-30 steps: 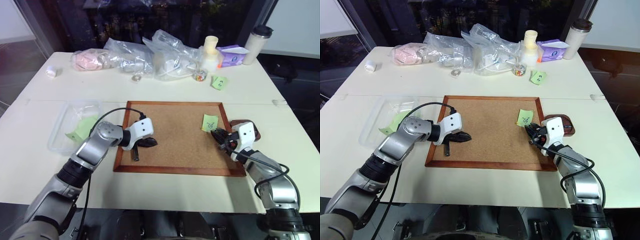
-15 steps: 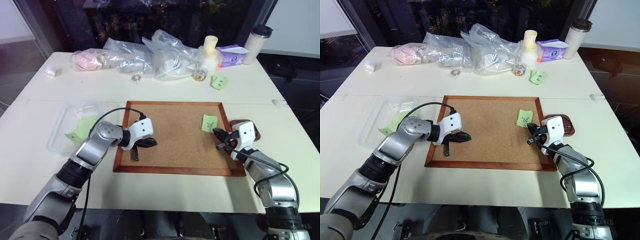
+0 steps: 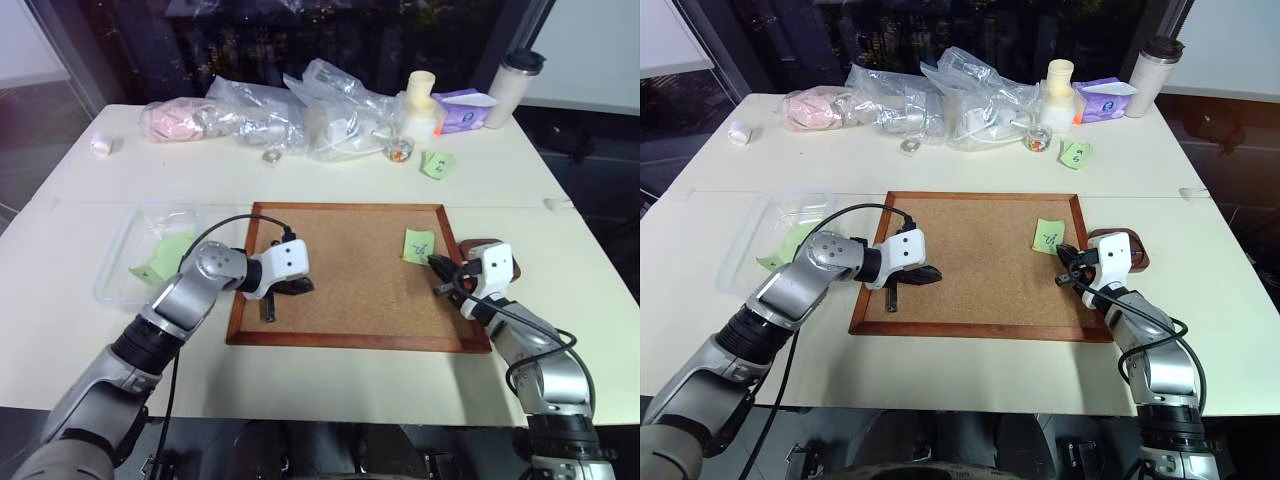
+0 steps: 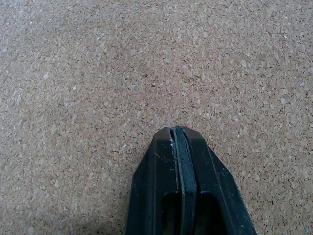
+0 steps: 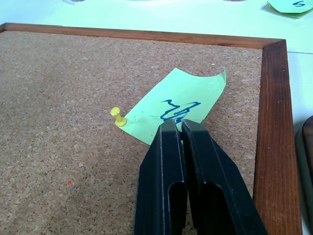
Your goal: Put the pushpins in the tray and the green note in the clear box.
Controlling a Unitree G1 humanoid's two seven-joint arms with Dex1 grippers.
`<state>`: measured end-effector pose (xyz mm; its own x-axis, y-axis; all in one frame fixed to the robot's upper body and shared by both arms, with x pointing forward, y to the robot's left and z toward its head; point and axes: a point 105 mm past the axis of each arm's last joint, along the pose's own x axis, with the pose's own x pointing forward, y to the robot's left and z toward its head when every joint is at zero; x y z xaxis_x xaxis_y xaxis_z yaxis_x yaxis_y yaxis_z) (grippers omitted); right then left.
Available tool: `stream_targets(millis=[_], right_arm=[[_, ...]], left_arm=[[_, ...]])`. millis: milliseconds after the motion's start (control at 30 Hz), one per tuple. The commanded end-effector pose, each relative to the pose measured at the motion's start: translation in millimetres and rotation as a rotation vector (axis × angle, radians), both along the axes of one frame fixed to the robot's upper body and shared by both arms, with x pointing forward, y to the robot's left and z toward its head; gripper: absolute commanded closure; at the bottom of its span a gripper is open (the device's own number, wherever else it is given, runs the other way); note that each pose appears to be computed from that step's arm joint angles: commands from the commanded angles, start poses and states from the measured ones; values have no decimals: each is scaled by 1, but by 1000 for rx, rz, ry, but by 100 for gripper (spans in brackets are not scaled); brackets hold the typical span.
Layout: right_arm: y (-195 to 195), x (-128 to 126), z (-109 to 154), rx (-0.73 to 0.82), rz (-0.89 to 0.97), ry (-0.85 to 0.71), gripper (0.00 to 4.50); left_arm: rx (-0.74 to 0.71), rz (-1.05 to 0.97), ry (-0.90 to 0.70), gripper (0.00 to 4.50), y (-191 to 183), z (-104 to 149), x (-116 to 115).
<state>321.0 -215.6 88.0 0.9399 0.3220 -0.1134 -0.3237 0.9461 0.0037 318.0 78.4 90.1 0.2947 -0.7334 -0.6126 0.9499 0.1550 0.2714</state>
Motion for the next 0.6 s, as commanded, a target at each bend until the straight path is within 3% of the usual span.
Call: stream_targets(millis=[33,600], right_arm=[[-13,4,37,1,-51,-138,439],[-22,4,49,12,-96,-178,439]], left_arm=[[209,138,140,450,45,-56,-5],[200,137,144,450,44,-54,-6]])
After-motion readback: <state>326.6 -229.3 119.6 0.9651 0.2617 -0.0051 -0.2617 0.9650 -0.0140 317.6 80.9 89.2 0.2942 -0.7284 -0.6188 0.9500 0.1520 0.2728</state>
